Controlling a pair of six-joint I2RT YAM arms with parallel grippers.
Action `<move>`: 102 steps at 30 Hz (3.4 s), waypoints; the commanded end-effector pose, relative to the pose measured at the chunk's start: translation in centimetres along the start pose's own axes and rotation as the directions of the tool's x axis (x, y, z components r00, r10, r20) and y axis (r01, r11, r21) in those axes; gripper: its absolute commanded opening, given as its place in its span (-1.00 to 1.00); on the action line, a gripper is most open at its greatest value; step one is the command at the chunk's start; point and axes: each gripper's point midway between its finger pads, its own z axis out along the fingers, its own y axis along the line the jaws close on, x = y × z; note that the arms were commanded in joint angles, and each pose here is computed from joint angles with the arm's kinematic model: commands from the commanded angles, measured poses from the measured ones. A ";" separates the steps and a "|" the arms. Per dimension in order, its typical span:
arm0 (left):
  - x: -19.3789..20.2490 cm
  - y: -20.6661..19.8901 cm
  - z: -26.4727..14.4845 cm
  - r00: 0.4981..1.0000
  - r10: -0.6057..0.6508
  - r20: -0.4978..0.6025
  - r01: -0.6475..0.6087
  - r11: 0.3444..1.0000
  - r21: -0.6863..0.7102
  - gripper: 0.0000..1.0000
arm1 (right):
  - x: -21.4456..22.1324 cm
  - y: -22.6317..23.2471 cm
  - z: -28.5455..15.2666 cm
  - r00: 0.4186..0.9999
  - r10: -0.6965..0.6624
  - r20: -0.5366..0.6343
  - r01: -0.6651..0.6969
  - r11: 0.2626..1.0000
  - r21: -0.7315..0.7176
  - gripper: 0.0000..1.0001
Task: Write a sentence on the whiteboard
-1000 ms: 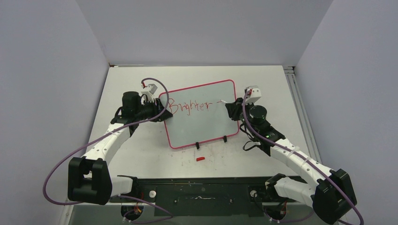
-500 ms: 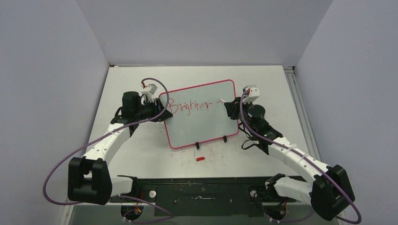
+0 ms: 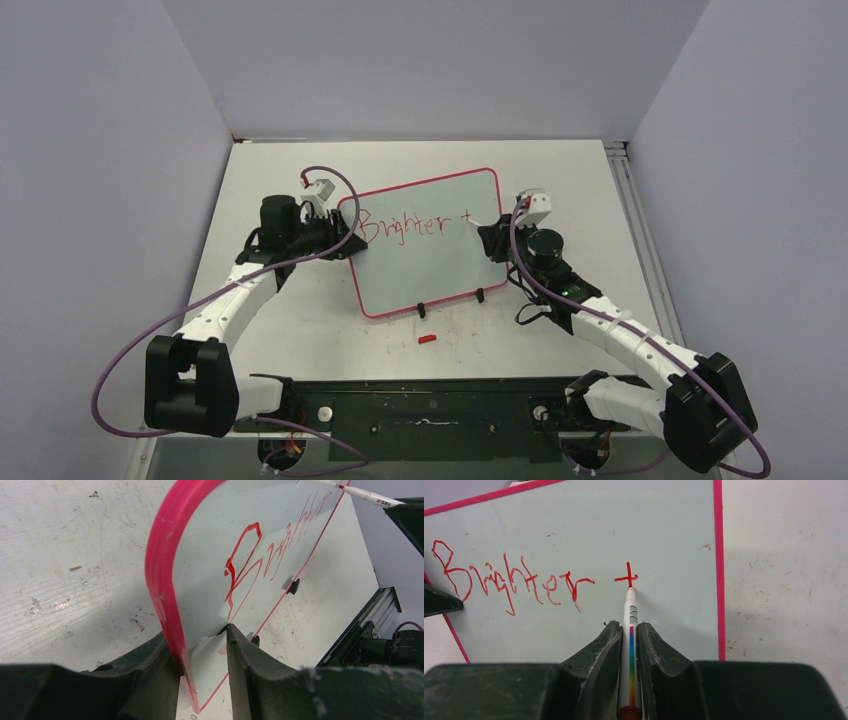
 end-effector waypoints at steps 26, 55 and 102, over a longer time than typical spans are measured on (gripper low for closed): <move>-2.7 -1.0 -0.7 0.995 0.063 0.078 -0.064 0.998 0.011 -0.33 | -2.9 0.7 -1.8 0.997 -0.008 0.080 0.006 1.000 0.030 -0.89; -2.6 -1.1 -0.7 0.995 0.061 0.076 -0.062 0.998 0.014 -0.33 | 0.2 -0.3 -1.7 1.000 -0.024 0.002 0.024 0.998 0.061 -0.89; -2.7 -1.1 -0.7 0.995 0.063 0.079 -0.064 0.998 0.012 -0.33 | -5.1 0.8 -1.7 0.989 -0.040 0.144 0.033 0.998 0.051 -0.89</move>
